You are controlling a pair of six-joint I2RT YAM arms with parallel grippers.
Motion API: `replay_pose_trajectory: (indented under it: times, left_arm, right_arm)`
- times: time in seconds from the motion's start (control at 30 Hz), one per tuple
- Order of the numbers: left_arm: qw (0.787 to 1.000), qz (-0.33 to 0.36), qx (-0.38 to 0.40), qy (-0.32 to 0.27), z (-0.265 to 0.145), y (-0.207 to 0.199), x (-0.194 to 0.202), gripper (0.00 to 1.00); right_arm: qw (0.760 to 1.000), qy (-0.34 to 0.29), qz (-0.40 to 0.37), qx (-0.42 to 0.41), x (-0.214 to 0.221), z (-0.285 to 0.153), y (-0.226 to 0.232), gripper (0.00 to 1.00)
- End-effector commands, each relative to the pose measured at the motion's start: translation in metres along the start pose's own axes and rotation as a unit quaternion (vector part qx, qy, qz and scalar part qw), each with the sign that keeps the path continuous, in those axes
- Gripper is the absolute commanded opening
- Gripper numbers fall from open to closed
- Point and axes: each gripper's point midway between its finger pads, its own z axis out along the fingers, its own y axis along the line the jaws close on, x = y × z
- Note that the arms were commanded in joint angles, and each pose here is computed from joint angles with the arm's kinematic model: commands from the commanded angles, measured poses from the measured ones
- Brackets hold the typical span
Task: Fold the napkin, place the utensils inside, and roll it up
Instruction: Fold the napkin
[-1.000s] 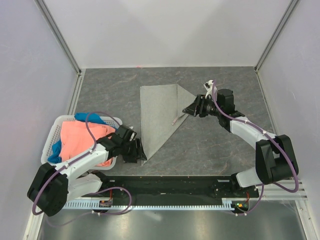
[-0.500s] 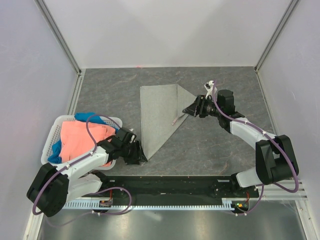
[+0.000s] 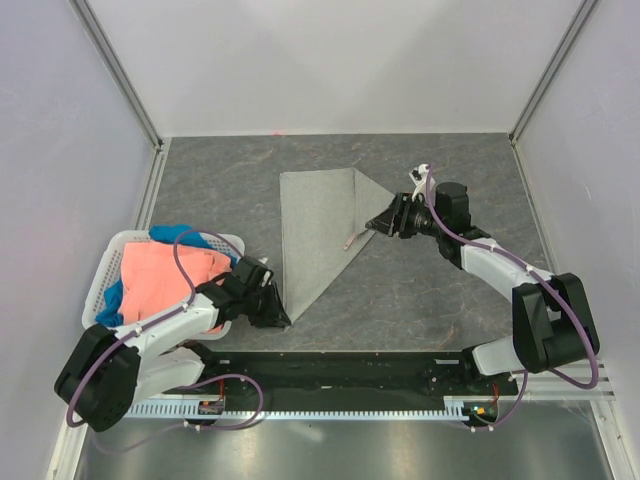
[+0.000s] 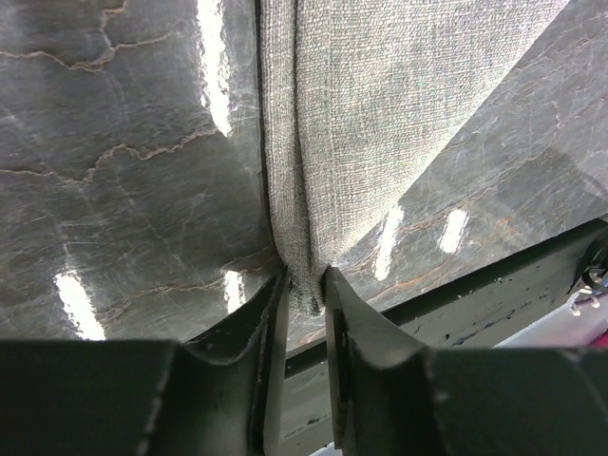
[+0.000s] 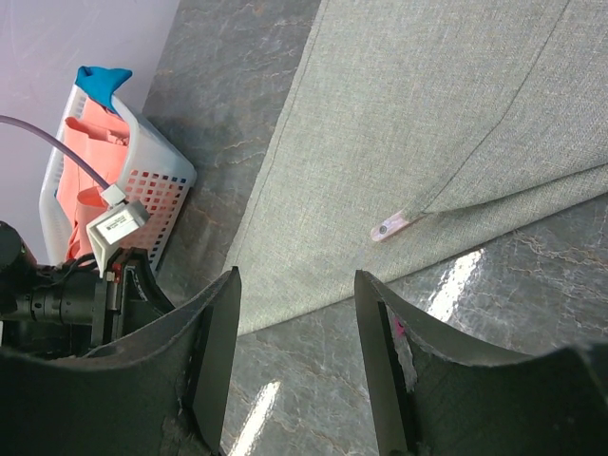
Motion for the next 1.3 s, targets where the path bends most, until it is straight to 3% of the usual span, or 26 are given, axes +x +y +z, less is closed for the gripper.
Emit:
replay_pose_trajectory:
  times: [0.0, 0.17, 0.37, 0.57, 0.9, 1.27]
  left_arm:
    - [0.999, -0.034, -0.015, 0.014, 0.004, 0.008, 0.007, 0.2]
    - [1.0, -0.016, -0.008, 0.003, 0.002, 0.001, -0.001, 0.02]
    - [0.999, 0.023, 0.019, -0.041, -0.022, -0.036, -0.037, 0.02]
    - [0.994, 0.079, 0.066, -0.044, -0.036, -0.088, -0.071, 0.02]
    - [0.98, 0.165, 0.107, -0.033, 0.012, -0.161, -0.146, 0.02]
    - [0.955, 0.236, 0.156, -0.091, 0.026, -0.236, -0.222, 0.02]
  right_arm:
    - [0.999, -0.021, -0.023, -0.017, -0.01, -0.003, 0.011, 0.59]
    - [0.999, -0.023, -0.025, -0.012, -0.01, -0.005, 0.01, 0.59]
    - [0.999, -0.031, -0.035, 0.011, -0.014, -0.012, 0.008, 0.59]
    - [0.996, -0.05, -0.039, 0.065, -0.024, -0.02, -0.004, 0.59]
    - [0.987, -0.076, -0.049, 0.133, -0.036, -0.035, -0.02, 0.59]
    - [0.982, -0.07, -0.046, 0.169, -0.028, -0.041, -0.04, 0.6]
